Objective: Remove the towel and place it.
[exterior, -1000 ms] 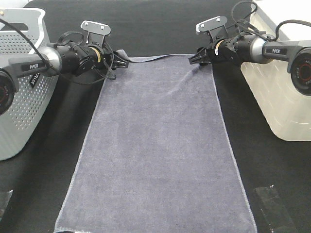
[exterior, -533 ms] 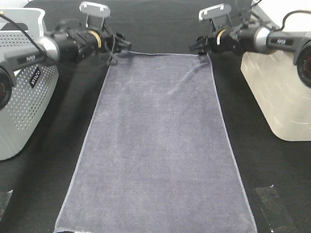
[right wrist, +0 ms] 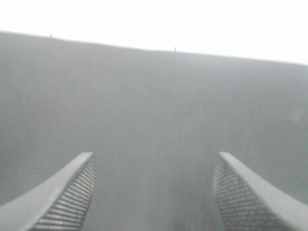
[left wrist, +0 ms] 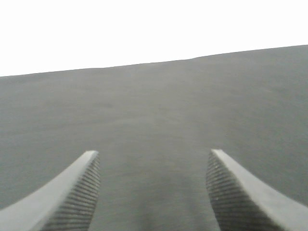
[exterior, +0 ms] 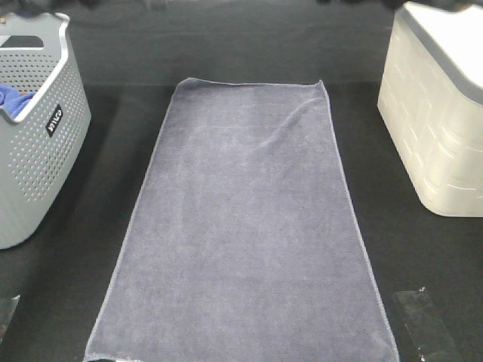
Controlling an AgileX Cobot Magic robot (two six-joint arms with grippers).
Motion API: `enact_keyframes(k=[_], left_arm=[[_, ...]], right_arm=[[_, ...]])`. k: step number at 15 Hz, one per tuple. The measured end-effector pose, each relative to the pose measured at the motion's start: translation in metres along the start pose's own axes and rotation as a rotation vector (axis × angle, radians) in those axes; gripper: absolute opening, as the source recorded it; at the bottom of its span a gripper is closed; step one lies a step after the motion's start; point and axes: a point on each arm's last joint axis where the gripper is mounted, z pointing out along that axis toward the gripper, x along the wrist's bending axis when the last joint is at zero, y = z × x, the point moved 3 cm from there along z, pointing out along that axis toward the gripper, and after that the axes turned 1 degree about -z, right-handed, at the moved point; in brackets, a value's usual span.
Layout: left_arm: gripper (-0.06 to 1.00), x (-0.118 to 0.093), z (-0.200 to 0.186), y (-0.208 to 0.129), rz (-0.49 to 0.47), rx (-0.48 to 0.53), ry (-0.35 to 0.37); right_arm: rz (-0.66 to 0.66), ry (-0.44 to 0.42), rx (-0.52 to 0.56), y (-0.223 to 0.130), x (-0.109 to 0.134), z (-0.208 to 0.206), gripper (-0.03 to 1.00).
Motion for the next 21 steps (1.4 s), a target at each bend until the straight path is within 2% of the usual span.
enact_keyframes(k=[2, 4, 6, 8, 9, 12, 15, 16, 17, 19, 21], left_arm=[[0.62, 0.003, -0.023, 0.026, 0.003, 0.067, 0.076], [0.62, -0.001, -0.049, 0.043, 0.054, 0.169, 0.134], [0.62, -0.003, -0.079, 0.048, 0.112, 0.350, 0.171], [0.62, -0.002, -0.112, 0.053, 0.126, 0.524, 0.182], [0.62, 0.002, -0.138, 0.061, 0.134, 0.624, 0.206], [0.62, 0.000, -0.161, 0.086, 0.132, 0.589, 0.167], [0.62, -0.001, -0.184, 0.100, 0.156, 0.578, 0.126], [0.62, 0.002, -0.212, 0.096, 0.181, 0.624, 0.118], [0.62, 0.002, -0.212, 0.096, 0.181, 0.624, 0.118], [0.62, 0.009, -0.243, 0.076, 0.196, 0.709, 0.121], [0.62, 0.019, -0.293, 0.044, 0.184, 0.813, 0.133]], right_arm=[[0.001, -0.004, -0.001, 0.030, 0.009, -0.023, 0.66], [-0.003, -0.028, 0.068, 0.043, 0.016, -0.042, 0.66], [-0.020, -0.077, 0.220, 0.043, 0.018, -0.063, 0.66], [-0.069, -0.114, 0.406, 0.040, 0.019, -0.091, 0.66], [-0.096, -0.086, 0.578, 0.036, 0.024, -0.118, 0.66], [-0.081, -0.014, 0.792, 0.027, 0.032, -0.149, 0.66], [-0.085, -0.003, 0.816, 0.029, 0.032, -0.156, 0.66], [-0.066, 0.034, 0.800, 0.038, 0.034, -0.167, 0.66], [-0.066, 0.034, 0.800, 0.038, 0.034, -0.167, 0.66], [-0.050, 0.096, 0.796, 0.045, 0.037, -0.188, 0.66], [-0.037, 0.139, 0.816, 0.045, 0.036, -0.225, 0.66]])
